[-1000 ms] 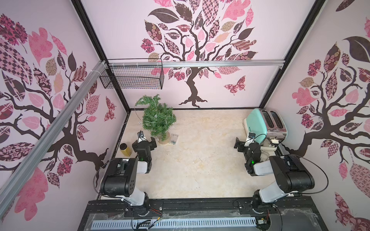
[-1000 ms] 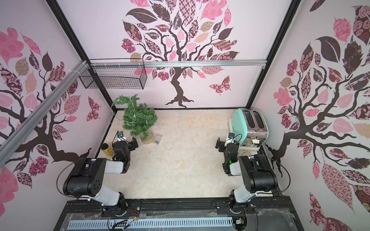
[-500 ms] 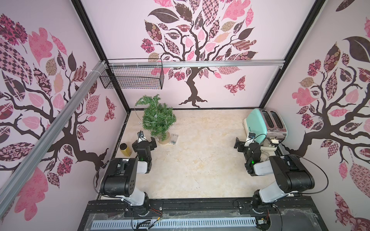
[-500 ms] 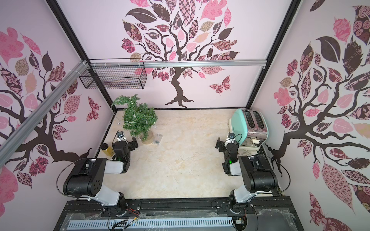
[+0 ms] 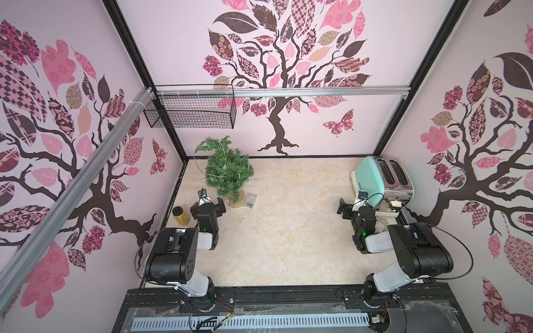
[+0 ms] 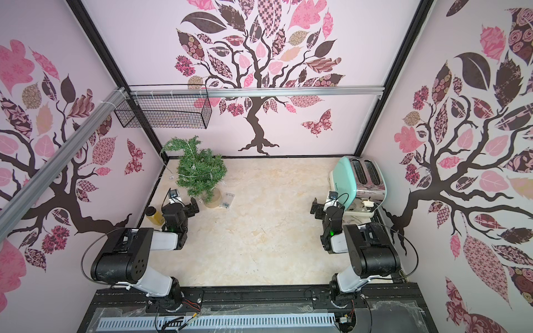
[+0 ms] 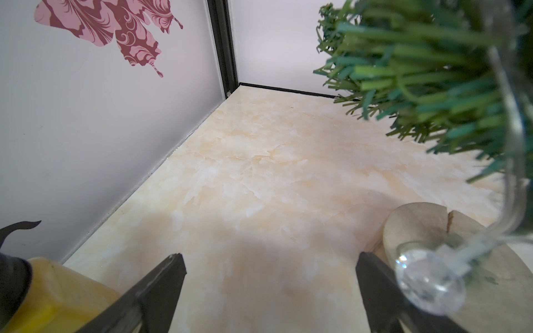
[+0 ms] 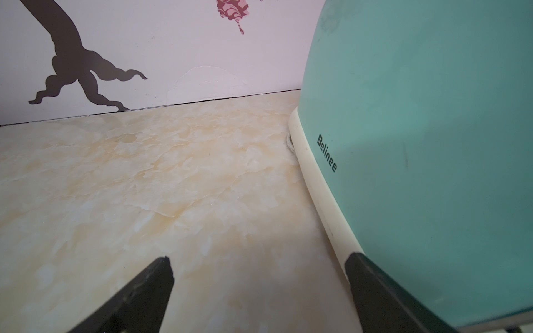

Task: Remove string lights from the small christmas tree
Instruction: Move the christmas tree to the center of the board.

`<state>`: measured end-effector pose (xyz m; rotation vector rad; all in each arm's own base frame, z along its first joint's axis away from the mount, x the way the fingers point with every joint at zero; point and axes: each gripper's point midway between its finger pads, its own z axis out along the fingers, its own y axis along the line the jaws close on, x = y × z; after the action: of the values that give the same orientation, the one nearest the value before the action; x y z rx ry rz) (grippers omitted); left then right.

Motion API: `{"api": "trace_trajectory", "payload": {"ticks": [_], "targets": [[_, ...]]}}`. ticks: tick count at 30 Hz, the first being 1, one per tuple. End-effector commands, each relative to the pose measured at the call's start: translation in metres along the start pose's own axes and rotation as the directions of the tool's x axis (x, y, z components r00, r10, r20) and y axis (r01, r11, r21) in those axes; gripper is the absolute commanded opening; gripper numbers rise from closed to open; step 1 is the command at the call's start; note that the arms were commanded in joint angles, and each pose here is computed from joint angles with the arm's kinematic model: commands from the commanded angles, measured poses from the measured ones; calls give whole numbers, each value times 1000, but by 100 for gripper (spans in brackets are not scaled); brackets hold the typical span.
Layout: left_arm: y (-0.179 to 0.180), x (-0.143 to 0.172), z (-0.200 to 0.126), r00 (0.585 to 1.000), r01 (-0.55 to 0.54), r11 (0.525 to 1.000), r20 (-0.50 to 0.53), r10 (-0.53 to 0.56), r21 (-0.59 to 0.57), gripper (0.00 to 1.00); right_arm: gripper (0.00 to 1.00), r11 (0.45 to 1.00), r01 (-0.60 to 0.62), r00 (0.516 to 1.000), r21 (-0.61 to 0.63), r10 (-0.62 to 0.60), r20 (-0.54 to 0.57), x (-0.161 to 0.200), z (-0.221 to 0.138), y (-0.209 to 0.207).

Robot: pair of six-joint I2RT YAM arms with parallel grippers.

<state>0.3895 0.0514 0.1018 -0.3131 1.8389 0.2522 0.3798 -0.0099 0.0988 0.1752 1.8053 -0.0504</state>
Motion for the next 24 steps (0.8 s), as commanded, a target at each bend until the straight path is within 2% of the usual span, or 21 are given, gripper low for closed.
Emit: {"api": "trace_trajectory", "payload": {"ticks": [1, 14, 16, 19, 21, 23, 24], "targets": [[0, -4, -1, 1000, -4, 1000, 14, 4, -6, 98, 100, 1000, -14, 999, 6, 13, 31, -13, 3, -1], [0, -5, -3, 1000, -11, 1000, 23, 11, 2, 98, 99, 1000, -13, 999, 3, 13, 34, -14, 3, 0], [-5, -10, -10, 999, -24, 1000, 48, 23, 10, 98, 99, 1000, 6, 998, -21, -5, 59, -23, 1, 6], [-11, -13, -23, 993, -51, 998, 103, 49, 20, 98, 100, 997, 76, 996, -7, -76, -41, -28, 8, 20], [-10, -14, -25, 992, -48, 999, 114, 45, 19, 98, 100, 994, 110, 992, -5, -110, -63, -38, 12, 30], [-10, -14, -25, 992, -47, 999, 116, 44, 19, 98, 100, 995, 97, 994, -7, -97, -45, -52, 10, 36], [-9, -14, -25, 992, -45, 999, 117, 43, 18, 98, 100, 999, 53, 998, -13, -53, -22, -61, 8, 38]]}}
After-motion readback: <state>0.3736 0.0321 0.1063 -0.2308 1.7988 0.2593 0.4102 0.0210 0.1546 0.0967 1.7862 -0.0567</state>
